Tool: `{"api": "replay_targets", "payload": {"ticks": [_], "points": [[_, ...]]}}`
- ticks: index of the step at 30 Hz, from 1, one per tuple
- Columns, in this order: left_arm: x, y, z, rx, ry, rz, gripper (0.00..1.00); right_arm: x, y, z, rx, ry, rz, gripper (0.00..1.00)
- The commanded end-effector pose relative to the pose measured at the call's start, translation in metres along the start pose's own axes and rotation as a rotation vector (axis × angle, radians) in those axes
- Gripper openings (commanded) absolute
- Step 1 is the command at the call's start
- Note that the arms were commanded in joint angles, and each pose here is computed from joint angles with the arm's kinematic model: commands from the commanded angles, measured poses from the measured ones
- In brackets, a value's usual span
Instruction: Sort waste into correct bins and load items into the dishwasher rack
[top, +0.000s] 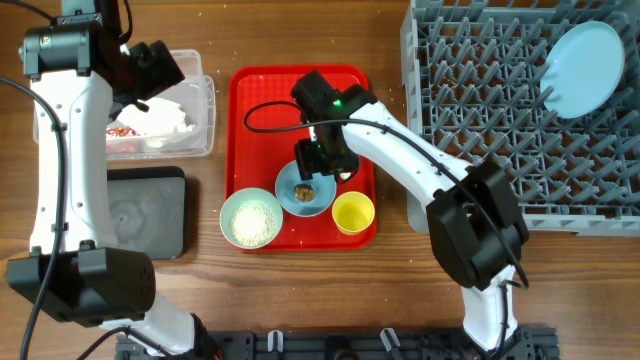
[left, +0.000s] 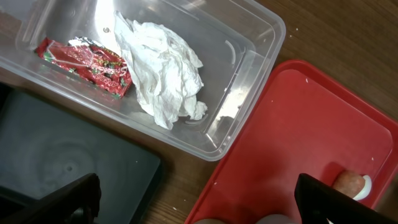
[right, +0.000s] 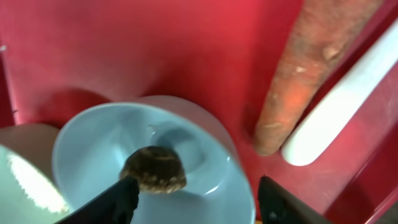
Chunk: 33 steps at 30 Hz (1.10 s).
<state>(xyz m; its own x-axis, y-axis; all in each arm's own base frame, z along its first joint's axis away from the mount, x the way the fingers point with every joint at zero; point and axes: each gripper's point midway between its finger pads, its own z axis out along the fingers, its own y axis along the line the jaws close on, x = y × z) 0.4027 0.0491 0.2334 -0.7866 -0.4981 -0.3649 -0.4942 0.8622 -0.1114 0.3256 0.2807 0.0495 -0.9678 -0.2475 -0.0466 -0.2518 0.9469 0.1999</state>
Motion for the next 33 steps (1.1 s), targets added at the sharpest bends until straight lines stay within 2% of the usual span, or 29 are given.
{"api": "replay_targets", "payload": {"ticks": [1, 8, 11, 15, 16, 20, 23, 28, 33], "points": [[-0.005, 0.007, -0.003, -0.044, -0.034, -0.011, 1.00, 0.005, -0.026, 0.003, 0.114, -0.026, 0.115, 0.54], [-0.015, 0.003, -0.004, -0.028, -0.076, -0.012, 1.00, 0.013, -0.032, 0.018, 0.123, -0.016, 0.157, 0.46], [-0.018, 0.006, -0.004, -0.037, -0.086, -0.016, 1.00, 0.009, -0.030, 0.018, 0.114, -0.034, 0.160, 0.30], [-0.031, 0.040, -0.005, -0.113, -0.118, -0.078, 1.00, 0.003, -0.030, 0.015, 0.107, -0.050, 0.164, 0.12], [-0.035, 0.051, -0.005, -0.124, -0.119, -0.103, 1.00, 0.001, -0.031, 0.012, 0.103, -0.057, 0.168, 0.11], [-0.041, 0.079, -0.004, -0.097, -0.100, -0.190, 1.00, -0.004, -0.035, 0.006, 0.097, -0.074, 0.181, 0.10], [-0.040, 0.077, -0.003, -0.036, -0.077, -0.213, 1.00, -0.004, -0.035, 0.006, 0.097, -0.075, 0.181, 0.11], [-0.040, 0.077, -0.003, -0.034, -0.077, -0.212, 1.00, -0.009, -0.031, 0.005, 0.078, -0.088, 0.175, 0.15], [-0.040, 0.076, -0.003, -0.030, -0.075, -0.211, 1.00, -0.027, -0.009, 0.003, -0.037, -0.144, 0.132, 0.20]]}}
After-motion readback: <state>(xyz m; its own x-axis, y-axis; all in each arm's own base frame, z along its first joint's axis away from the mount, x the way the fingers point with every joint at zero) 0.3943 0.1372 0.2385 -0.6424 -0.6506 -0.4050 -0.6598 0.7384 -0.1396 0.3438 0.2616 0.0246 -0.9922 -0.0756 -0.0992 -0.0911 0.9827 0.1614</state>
